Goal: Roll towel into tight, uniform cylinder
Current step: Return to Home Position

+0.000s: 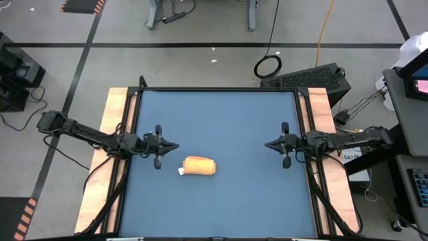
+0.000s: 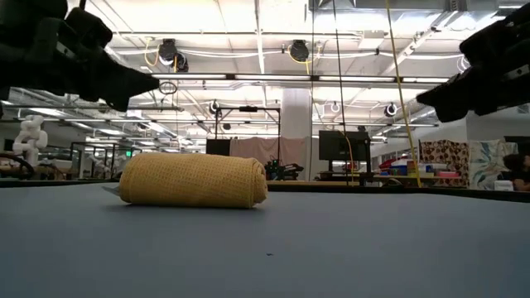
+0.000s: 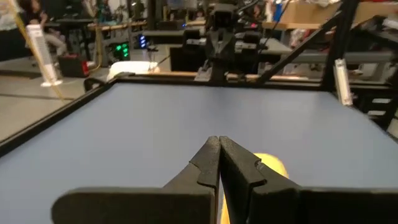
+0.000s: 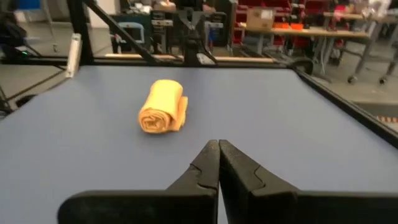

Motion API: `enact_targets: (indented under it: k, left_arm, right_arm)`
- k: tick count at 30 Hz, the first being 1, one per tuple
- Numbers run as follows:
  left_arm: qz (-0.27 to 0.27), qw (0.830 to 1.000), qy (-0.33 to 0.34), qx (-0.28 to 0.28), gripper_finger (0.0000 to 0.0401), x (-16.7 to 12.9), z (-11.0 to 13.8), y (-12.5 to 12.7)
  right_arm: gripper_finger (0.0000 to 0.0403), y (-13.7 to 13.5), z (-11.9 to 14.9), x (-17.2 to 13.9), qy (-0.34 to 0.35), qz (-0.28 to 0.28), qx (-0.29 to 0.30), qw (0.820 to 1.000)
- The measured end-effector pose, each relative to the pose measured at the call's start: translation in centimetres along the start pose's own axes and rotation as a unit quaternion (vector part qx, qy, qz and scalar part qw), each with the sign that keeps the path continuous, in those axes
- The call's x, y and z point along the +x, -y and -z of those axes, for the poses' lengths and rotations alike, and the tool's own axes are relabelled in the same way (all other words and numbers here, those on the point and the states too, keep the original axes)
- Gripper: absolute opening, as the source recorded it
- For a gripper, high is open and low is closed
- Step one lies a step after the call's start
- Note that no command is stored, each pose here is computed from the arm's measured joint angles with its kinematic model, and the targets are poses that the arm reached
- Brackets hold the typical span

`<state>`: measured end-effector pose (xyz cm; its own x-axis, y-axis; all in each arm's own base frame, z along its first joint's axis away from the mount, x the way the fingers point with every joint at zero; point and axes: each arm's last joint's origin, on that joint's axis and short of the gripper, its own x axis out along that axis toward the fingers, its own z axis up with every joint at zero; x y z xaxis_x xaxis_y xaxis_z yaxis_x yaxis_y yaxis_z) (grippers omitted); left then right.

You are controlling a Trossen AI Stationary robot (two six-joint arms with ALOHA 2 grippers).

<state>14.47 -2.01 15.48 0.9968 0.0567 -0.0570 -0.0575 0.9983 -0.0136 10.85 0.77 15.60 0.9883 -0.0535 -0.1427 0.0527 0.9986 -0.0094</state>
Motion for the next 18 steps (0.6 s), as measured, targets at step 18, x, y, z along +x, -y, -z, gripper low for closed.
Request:
enact_targets:
  k: [18]
  left_arm:
    - [0.018,0.999,0.032,-0.013,0.0013,-2.7,-1.2,-0.5]
  right_arm:
    - [0.0,-0.1,-0.8,-0.9,0.059,-0.044,-0.038,0.997]
